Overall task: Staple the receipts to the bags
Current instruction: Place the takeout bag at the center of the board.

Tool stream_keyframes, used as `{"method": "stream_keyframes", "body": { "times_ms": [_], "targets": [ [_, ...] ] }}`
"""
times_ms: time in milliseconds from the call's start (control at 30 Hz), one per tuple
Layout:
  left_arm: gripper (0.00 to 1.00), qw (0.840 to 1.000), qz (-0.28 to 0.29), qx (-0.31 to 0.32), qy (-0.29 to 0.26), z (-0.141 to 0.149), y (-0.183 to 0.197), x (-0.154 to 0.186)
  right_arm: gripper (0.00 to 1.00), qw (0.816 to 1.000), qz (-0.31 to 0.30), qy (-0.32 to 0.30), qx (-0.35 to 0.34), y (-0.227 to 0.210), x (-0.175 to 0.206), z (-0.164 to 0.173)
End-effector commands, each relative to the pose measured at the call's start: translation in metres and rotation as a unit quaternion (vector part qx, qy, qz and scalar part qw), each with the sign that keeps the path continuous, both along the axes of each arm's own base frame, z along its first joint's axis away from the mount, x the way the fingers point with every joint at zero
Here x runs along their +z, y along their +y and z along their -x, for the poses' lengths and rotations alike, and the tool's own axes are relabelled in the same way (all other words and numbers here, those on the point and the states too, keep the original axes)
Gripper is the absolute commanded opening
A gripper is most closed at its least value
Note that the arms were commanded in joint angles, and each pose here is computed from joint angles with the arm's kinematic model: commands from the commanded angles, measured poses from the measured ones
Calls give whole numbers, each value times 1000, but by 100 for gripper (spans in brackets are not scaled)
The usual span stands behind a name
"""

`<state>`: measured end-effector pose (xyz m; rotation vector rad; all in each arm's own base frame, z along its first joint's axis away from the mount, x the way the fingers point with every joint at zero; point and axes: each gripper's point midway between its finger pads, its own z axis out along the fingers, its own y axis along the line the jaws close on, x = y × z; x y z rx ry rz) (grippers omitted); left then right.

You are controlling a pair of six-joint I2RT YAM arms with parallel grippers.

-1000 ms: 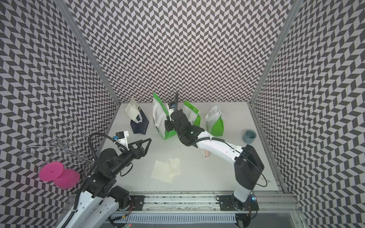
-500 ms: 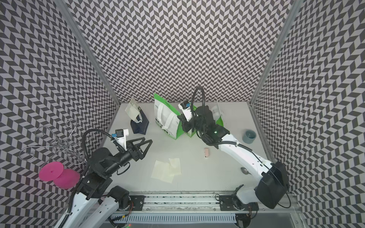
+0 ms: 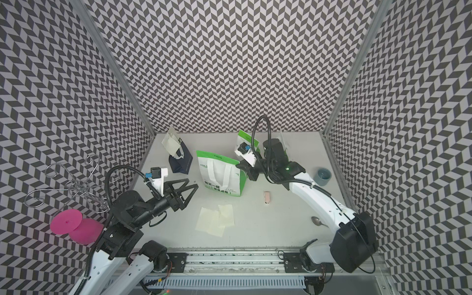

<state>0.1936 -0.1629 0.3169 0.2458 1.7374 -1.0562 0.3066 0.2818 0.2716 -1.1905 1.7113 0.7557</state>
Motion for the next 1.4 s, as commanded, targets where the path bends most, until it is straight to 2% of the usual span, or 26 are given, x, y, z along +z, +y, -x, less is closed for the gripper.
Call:
{"method": "stream_keyframes", "body": {
  "times_ms": [0, 233, 267, 333, 367, 433, 467, 667, 833, 933, 1000, 1133, 1233, 1367],
  "targets": [
    [91, 1000, -5, -19, -9, 6, -4, 6, 0, 999, -1, -5, 49, -1, 2, 9],
    [91, 1000, -9, -21, -11, 6, -5, 3, 0, 999, 33, 21, 19, -7, -27, -8],
    [91, 1000, -9, -21, -11, 6, -5, 2, 3, 999, 34, 24, 9, -8, -30, -11],
    [91, 1000, -9, -22, -11, 6, -5, 1, 13, 999, 33, 22, 1, -9, -28, -14],
    [91, 1000, -10, -21, -10, 5, -5, 1, 21, 999, 31, 21, -4, -9, -27, -15],
    [91, 1000, -12, -21, -11, 5, -5, 0, 47, 1000, 24, 16, -12, -10, -21, -16],
    [91, 1000, -12, -21, -12, 5, -5, 1, 55, 1000, 18, 12, -18, -10, -17, -16],
    [92, 1000, -12, -10, -17, 4, -2, 8, 74, 998, -37, -13, -45, -15, 16, -12],
    [95, 1000, -13, 13, -11, 0, 4, 8, 79, 986, -120, -33, -113, -31, 61, -7],
    [96, 1000, -12, 20, -11, -1, 7, 11, 82, 973, -168, -19, -157, -44, 72, 3],
    [97, 999, -15, 27, -12, -1, 9, 12, 87, 968, -187, -11, -167, -44, 71, 22],
    [98, 998, -19, 56, -13, -4, 18, 13, 87, 963, -169, 8, -210, -41, 48, 47],
    [98, 997, -15, 70, -12, -5, 22, 11, 83, 962, -145, 67, -221, -30, 10, 59],
    [98, 998, -11, 68, -14, -2, 23, 11, 76, 947, -126, 111, -275, -32, -45, 56]
  ]
}}
